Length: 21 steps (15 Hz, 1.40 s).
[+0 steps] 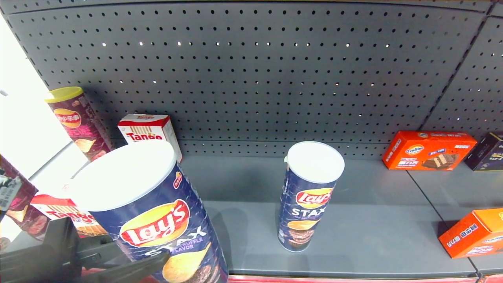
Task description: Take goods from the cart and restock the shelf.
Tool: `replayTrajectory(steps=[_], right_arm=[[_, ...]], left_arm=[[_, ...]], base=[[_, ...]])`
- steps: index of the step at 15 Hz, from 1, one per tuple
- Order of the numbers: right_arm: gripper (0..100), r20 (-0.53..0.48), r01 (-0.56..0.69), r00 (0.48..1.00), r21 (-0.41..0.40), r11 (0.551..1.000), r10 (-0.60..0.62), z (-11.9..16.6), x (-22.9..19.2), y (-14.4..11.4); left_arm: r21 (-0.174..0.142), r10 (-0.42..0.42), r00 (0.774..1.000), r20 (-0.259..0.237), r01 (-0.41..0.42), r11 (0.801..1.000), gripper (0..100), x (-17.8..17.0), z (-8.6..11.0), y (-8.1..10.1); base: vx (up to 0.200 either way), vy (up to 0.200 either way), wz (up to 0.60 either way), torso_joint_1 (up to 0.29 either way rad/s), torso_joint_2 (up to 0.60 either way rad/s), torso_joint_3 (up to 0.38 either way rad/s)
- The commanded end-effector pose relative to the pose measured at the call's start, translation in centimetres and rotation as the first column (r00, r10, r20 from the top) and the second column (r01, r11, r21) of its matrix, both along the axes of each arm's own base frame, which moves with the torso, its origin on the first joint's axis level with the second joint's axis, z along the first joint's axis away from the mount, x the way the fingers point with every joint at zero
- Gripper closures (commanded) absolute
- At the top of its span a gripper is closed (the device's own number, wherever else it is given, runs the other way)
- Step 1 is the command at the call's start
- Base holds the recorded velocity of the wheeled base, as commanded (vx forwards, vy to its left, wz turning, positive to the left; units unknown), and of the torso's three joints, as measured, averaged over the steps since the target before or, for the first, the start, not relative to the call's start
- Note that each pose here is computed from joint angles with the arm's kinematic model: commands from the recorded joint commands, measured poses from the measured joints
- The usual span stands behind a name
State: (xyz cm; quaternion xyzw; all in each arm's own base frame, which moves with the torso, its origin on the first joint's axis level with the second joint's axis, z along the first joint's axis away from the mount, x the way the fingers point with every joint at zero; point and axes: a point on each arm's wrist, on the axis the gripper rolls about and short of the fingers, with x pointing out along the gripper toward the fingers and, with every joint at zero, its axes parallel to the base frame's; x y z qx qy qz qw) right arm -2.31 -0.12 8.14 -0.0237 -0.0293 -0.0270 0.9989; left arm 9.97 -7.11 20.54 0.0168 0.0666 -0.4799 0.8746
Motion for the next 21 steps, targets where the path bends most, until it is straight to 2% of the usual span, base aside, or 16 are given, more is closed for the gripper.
replayTrajectory(steps=[1,2,3,7,8,10,13,19,21], right_arm=[[0,-0.003,0.052,0.999,0.003,0.999,-0.052,0.1,0.0,-0.1],[0,-0.004,0.020,1.000,-0.005,1.000,-0.020,0.0,0.0,-0.1],[0,-0.024,-0.154,0.988,-0.019,0.988,0.154,-0.2,0.0,0.3],[0,-0.050,-0.117,0.992,0.023,0.993,0.118,-0.5,0.0,0.3],[0,-0.049,-0.105,0.993,0.028,0.994,0.106,-0.5,0.0,0.2],[0,-0.051,-0.102,0.993,0.030,0.994,0.103,-0.5,0.0,0.2],[0,-0.051,-0.102,0.993,0.030,0.994,0.103,-0.5,0.0,0.2],[0,-0.051,-0.102,0.993,0.030,0.994,0.103,-0.5,0.0,0.2],[0,-0.051,-0.102,0.993,0.030,0.994,0.103,-0.5,0.0,0.2]], left_arm=[[-0.002,0.000,1.000,0.003,0.000,1.000,100,0.0,0.1,0.0],[-0.002,0.000,1.000,0.003,0.000,1.000,100,0.0,0.1,0.0],[-0.003,-0.002,1.000,0.004,0.002,1.000,100,-0.1,0.1,0.0],[-0.004,0.000,1.000,-0.001,0.000,1.000,100,-0.1,0.0,0.1],[-0.018,0.005,1.000,-0.015,-0.005,1.000,100,-0.1,0.1,0.1],[-0.032,0.015,1.000,-0.008,-0.015,0.999,100,0.0,0.7,0.1],[-0.030,0.049,0.999,0.005,-0.049,0.998,100,0.4,1.0,0.2],[-0.019,0.034,0.999,-0.010,-0.034,0.999,100,1.8,1.8,-0.9],[-0.006,0.040,0.999,-0.028,-0.040,0.999,100,2.9,1.4,-1.5]], base=[[0.000,0.000,0.00,0.000,0.00,0.000],[0.000,0.000,0.00,0.000,0.00,0.000],[0.000,0.000,0.00,0.000,0.00,0.000],[0.000,0.000,0.00,0.000,0.00,0.000],[0.000,0.000,0.00,0.000,0.00,0.000],[0.000,0.000,0.00,0.000,0.00,0.000],[0.000,0.000,0.00,0.000,0.00,0.000],[0.000,0.000,0.00,0.000,0.00,0.000],[0.000,0.000,0.00,0.000,0.00,0.000]])
